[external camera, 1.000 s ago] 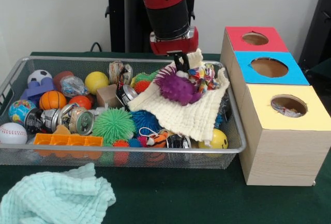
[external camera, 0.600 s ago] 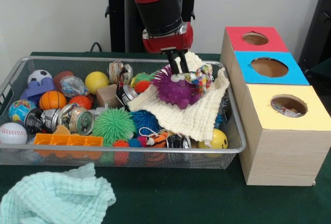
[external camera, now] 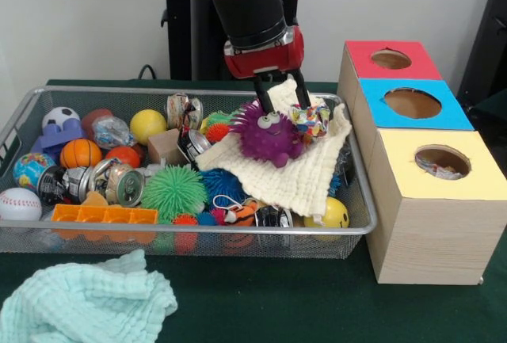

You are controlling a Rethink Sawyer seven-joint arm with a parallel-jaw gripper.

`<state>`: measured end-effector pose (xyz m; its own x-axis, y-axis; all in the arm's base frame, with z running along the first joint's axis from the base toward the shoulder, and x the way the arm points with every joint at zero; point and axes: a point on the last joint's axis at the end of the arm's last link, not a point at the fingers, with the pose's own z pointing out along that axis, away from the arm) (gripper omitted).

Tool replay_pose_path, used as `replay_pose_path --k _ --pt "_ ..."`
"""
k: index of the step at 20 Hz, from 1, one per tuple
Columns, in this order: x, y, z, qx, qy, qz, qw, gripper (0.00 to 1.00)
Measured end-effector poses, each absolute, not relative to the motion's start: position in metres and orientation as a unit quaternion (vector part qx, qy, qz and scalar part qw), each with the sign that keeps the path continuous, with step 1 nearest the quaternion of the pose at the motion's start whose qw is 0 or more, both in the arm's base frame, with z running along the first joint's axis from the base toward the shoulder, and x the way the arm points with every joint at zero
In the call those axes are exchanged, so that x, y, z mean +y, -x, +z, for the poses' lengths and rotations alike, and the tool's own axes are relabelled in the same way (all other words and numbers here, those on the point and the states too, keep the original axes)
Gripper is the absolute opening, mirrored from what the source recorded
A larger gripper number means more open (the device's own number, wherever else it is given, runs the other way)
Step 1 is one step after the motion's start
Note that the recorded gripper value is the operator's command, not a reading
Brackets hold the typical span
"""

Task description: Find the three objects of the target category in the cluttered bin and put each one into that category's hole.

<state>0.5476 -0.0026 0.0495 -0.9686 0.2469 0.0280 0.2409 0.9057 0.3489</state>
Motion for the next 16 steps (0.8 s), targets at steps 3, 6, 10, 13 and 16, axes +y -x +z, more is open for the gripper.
replay_pose_path --k 3,6,10,13,16 --pt "-0.002 -0.550 0.051 0.975 -0.125 0.183 0.011 1.00" --pt "-0.001 -0.551 0.052 0.975 -0.124 0.186 0.012 1.00" --pt "0.003 -0.553 0.053 0.974 -0.121 0.190 0.013 1.00" --pt "0.005 -0.553 0.054 0.974 -0.120 0.192 0.013 1.00" --pt "0.008 -0.554 0.055 0.973 -0.120 0.195 0.013 1.00"
